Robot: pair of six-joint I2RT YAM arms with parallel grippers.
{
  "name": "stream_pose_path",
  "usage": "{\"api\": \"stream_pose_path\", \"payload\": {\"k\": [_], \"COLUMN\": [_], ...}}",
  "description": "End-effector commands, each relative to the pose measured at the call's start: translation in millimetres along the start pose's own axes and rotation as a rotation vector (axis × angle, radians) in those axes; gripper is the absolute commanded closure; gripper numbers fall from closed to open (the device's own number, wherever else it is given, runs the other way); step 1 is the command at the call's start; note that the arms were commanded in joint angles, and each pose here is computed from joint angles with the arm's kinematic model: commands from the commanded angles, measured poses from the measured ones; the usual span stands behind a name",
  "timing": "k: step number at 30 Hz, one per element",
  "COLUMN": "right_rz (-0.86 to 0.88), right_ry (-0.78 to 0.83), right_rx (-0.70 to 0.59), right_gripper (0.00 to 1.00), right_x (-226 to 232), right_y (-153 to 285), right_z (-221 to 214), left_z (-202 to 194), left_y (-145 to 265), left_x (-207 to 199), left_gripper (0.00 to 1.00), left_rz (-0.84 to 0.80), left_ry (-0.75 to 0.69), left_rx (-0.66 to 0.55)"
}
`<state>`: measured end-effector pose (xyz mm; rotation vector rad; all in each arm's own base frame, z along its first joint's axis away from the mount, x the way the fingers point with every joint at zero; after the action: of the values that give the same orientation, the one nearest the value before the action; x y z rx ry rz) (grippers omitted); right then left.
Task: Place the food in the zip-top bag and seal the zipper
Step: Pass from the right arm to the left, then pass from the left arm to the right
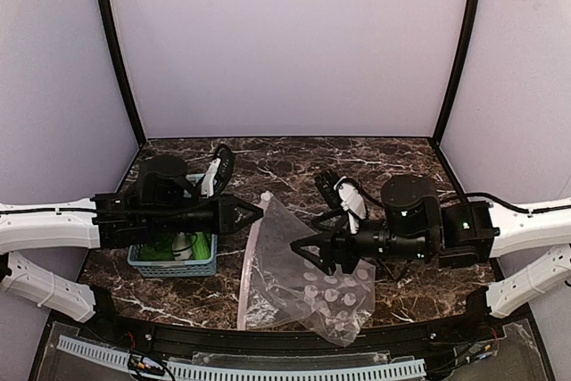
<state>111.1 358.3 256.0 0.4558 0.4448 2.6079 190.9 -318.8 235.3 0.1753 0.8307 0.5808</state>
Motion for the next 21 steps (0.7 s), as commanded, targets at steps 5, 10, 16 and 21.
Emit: {"api": "stream_pose_path", "payload": {"k": [5,10,16,21], "right_rz": [0.240,0.351,0.388,0.459], "right_ry": [0.067,0.092,0.115,0.118], "right_rx": [-0.008,-0.050,-0.040,-0.022], "right_gripper": [0.20,0.17,0.22,0.24], "right_x": [-1,1,-3,6], "right_y": [12,26,21,16], "right_z": [34,56,62,65], "left_z": [-4,-4,-7,-6], "left_y": [27,38,44,46], "left_x": [-65,-81,-90,-96], "left_gripper": [0.99,0.99,0.99,0.99], "left_rz": [-0.313,-0.399,-0.458,-0.484], "left_ry": [-0.229,-0.253,-0.260,-0.262], "left_rx": [0.135,0.153,0.175,0.168]}}
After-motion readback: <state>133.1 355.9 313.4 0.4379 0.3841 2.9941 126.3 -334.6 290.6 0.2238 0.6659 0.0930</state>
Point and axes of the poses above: each gripper's point midway between its finger pads, its own y axis back along the fingers, its own x axis along the line the jaws close on, z = x × y, the point moved 2 cm from there along y, back along the fingers, and after that the axes turned 1 degree about -y, right-handed, at the moved point
